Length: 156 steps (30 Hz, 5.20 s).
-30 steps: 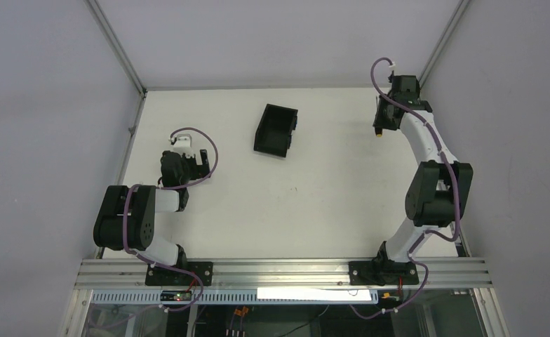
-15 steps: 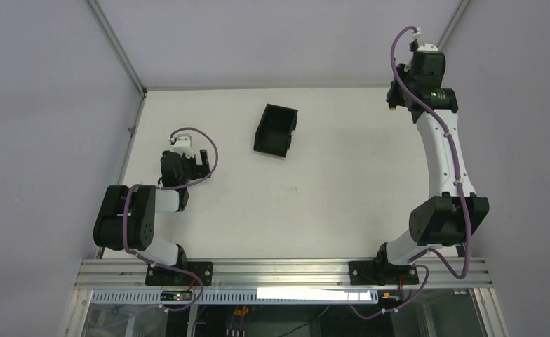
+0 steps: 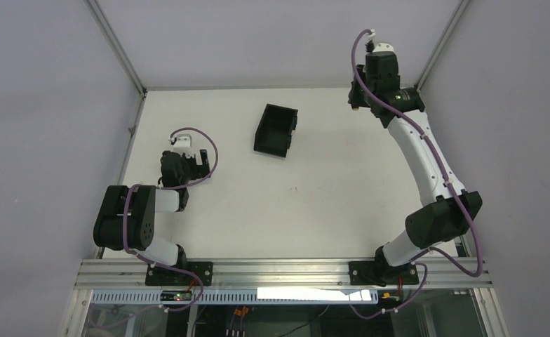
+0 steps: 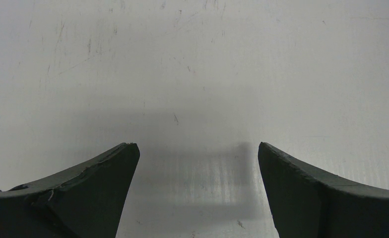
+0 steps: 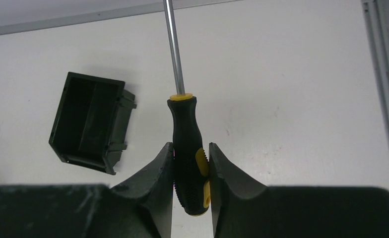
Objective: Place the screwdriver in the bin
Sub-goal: Place the screwdriver in the bin, then reset both arms
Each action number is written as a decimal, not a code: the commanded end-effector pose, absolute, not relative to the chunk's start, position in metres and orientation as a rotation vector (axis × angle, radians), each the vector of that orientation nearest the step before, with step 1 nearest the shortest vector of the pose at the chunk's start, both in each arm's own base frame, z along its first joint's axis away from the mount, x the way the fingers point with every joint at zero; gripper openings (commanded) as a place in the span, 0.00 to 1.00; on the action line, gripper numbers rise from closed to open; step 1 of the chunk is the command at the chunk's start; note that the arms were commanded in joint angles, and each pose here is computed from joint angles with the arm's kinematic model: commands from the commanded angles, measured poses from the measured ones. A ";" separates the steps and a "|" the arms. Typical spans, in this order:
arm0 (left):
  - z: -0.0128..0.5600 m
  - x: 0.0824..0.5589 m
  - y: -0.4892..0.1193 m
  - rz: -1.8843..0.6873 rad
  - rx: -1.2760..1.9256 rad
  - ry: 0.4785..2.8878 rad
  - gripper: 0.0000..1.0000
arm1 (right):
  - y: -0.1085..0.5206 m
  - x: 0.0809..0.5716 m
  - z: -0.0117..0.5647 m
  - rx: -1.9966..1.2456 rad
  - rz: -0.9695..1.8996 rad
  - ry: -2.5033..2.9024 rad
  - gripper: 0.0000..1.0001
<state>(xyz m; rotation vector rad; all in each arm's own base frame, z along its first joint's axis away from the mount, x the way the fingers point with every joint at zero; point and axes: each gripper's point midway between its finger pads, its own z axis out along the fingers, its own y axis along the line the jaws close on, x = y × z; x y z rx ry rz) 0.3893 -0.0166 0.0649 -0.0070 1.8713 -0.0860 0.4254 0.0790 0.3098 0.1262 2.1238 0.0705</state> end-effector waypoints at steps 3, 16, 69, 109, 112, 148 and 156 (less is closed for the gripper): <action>0.079 0.393 -0.017 -0.077 -0.015 1.822 0.99 | 0.131 0.441 0.336 0.124 0.124 2.014 0.00; 0.079 0.393 -0.017 -0.077 -0.015 1.822 0.99 | 0.237 0.445 0.343 0.097 0.149 1.896 0.00; 0.079 0.393 -0.017 -0.077 -0.015 1.823 0.99 | 0.331 0.482 0.089 -0.019 0.046 2.158 0.37; 0.079 0.393 -0.017 -0.077 -0.016 1.822 0.99 | 0.316 0.470 0.335 -0.159 0.142 1.849 0.99; 0.079 0.393 -0.017 -0.077 -0.015 1.822 0.99 | 0.312 0.468 0.354 -0.168 0.128 1.827 0.99; 0.079 0.393 -0.017 -0.077 -0.015 1.823 0.99 | 0.137 0.461 0.386 -0.160 0.001 1.815 0.99; 0.079 0.393 -0.017 -0.077 -0.015 1.822 0.99 | 0.073 0.457 0.383 -0.080 0.039 1.830 0.99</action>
